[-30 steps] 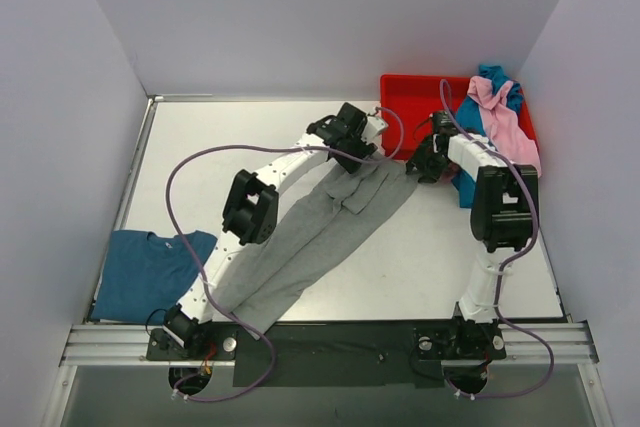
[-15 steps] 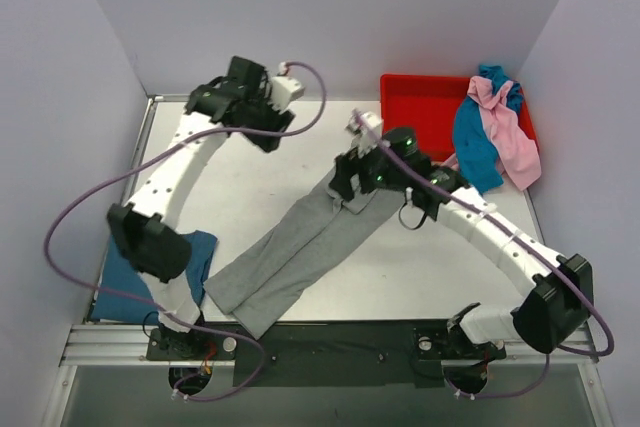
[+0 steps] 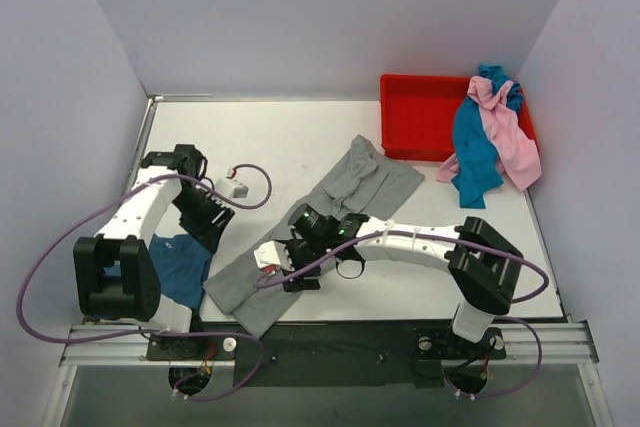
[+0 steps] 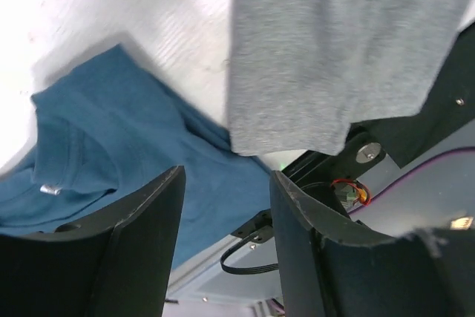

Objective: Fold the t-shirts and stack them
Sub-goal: Rotate the tshirt 45 degrees, then grab the bottom of the folded rectangular tshirt with both arms

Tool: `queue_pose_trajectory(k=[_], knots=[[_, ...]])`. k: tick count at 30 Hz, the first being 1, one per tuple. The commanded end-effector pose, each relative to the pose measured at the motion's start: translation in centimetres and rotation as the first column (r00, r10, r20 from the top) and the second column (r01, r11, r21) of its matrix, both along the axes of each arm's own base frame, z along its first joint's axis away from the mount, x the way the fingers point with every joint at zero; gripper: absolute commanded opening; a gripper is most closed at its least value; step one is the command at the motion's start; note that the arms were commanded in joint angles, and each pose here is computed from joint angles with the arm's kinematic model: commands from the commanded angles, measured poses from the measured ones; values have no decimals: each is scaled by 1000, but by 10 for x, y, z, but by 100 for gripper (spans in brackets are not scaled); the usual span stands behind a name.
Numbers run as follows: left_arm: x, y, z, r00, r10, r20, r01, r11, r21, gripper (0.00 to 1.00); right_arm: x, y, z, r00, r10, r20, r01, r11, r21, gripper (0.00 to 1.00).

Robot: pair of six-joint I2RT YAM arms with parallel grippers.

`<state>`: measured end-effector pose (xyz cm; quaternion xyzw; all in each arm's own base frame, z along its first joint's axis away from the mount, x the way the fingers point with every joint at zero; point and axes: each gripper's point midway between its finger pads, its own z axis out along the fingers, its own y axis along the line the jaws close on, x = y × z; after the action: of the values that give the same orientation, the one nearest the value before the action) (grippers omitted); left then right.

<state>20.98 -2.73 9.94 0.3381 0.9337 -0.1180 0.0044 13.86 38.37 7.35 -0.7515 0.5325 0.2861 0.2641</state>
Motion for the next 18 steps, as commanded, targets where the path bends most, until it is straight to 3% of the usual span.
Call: queue_pose_trajectory(k=[1,3,7,10,18], knots=[[-20,-32,25,985,-157,75,168,969,-181,59,-39,28,3,930,361,68,-363,931,31,61],[-26,-36,21,982,-173,71,183,963,-199,57,-54,36,-9,908,415,55,-416,909,2,61],[-29,-24,-8,986,-162,42,166,979,-119,53,-84,54,-24,862,501,82,-501,865,-16,58],[-27,-9,-32,993,-116,15,116,993,-14,52,-91,57,-36,863,490,123,-492,870,-14,57],[-25,-16,-55,994,-93,54,92,995,28,51,-107,77,-57,890,434,142,-433,901,-39,56]])
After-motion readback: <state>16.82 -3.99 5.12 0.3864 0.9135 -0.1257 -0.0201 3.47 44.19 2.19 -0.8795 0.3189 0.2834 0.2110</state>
